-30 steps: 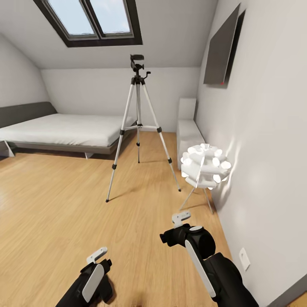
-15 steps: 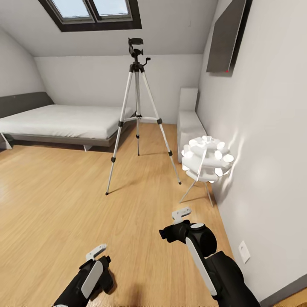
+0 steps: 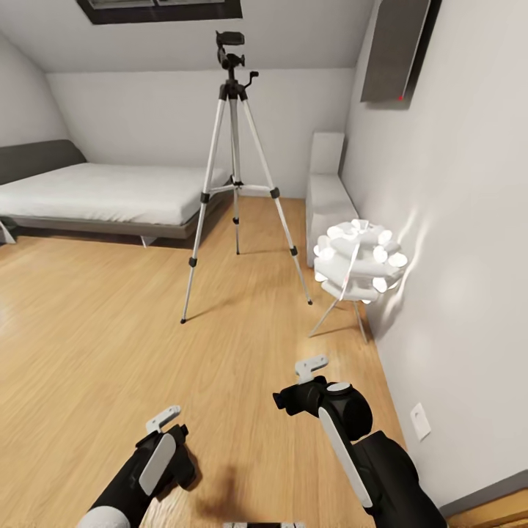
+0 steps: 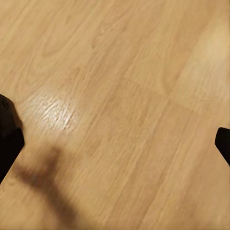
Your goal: Attach the digital camera to the camera tripod in the bedroom.
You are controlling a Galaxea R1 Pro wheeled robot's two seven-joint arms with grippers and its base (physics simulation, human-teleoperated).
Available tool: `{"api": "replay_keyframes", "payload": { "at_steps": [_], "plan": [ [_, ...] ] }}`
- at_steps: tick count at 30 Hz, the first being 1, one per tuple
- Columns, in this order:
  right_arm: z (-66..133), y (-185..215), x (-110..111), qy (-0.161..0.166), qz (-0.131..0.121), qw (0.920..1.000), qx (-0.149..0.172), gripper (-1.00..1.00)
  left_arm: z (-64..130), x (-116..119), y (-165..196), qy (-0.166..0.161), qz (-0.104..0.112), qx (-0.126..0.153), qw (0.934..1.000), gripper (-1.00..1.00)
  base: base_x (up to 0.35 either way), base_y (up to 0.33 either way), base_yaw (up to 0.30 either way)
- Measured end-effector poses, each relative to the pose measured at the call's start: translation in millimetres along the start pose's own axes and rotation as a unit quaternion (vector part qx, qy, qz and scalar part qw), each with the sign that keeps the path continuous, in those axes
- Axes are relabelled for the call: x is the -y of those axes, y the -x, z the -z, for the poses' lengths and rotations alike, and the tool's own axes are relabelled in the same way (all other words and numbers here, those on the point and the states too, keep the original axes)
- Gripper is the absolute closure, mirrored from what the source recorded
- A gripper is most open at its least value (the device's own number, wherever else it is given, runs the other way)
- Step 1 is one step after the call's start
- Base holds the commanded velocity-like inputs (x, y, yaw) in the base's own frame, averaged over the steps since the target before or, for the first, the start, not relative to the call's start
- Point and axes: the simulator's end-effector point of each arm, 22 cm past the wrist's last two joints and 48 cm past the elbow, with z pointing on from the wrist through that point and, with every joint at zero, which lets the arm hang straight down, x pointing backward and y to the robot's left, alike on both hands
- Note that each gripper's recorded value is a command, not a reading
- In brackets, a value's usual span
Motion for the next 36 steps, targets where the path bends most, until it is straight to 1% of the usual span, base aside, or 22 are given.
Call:
{"api": "replay_keyframes", "payload": {
  "at_steps": [5, 6, 9, 10, 14, 15, 18, 22, 23, 26, 28, 36],
  "plan": [
    [-8.1, -8, 0, 0.003, -0.002, 0.9999, -0.010, -1.00, -5.4, 0, 4, 0.009, 0.001, 0.000, 1.0000, -1.00, 0.000, 0.000, 0.000],
    [-9.7, -10, 0, 0.003, -0.003, 0.9999, -0.012, -1.00, -6.3, -2, 6, 0.017, 0.002, 0.001, 0.9999, -1.00, 0.000, 0.000, 0.000],
    [-14.5, -15, -1, 0.005, -0.004, 0.9998, -0.018, -1.00, -9.8, -4, 5, 0.025, 0.002, -0.002, 0.9997, -1.00, 0.000, 0.000, 0.000],
    [-15.9, -17, -5, 0.009, 0.001, 0.9997, -0.021, -1.00, -9.9, -2, 11, 0.028, 0.003, 0.002, 0.9996, -1.00, 0.000, 0.000, 0.000],
    [-21.9, -26, -14, 0.017, 0.012, 0.9994, -0.029, -1.00, -14.0, 1, 12, 0.032, 0.004, 0.000, 0.9995, -1.00, 0.000, 0.000, 0.000],
    [-23.3, -28, -17, 0.020, 0.015, 0.9992, -0.032, -1.00, -14.3, 6, 15, 0.031, 0.005, 0.002, 0.9995, -1.00, 0.000, 0.000, 0.000],
    [-27.7, -33, -20, 0.023, 0.018, 0.9989, -0.038, -1.00, -17.2, 10, 18, 0.031, 0.005, 0.002, 0.9995, -1.00, 0.000, 0.000, 0.000],
    [-33.3, -40, -21, 0.025, 0.017, 0.9985, -0.045, -1.00, -20.5, 19, 25, 0.029, 0.006, 0.004, 0.9996, -1.00, 0.000, 0.000, 0.000],
    [-34.5, -41, -21, 0.026, 0.017, 0.9984, -0.047, -1.00, -20.0, 23, 32, 0.031, 0.008, 0.008, 0.9995, -1.00, 0.000, 0.000, 0.000],
    [-38.8, -46, -21, 0.028, 0.016, 0.9981, -0.052, -1.00, -23.7, 22, 30, 0.038, 0.007, 0.006, 0.9993, -1.00, 0.000, 0.000, 0.000],
    [-40.7, -47, -21, 0.029, 0.015, 0.9980, -0.053, -1.00, -22.7, 28, 34, 0.039, 0.010, 0.009, 0.9992, -1.00, 0.000, 0.000, 0.000],
    [-51.3, -59, -18, 0.032, 0.005, 0.9972, -0.066, -1.00, -31.8, 30, 24, 0.044, 0.010, 0.002, 0.9990, -1.00, 0.000, 0.000, 0.000]
  ]
}}
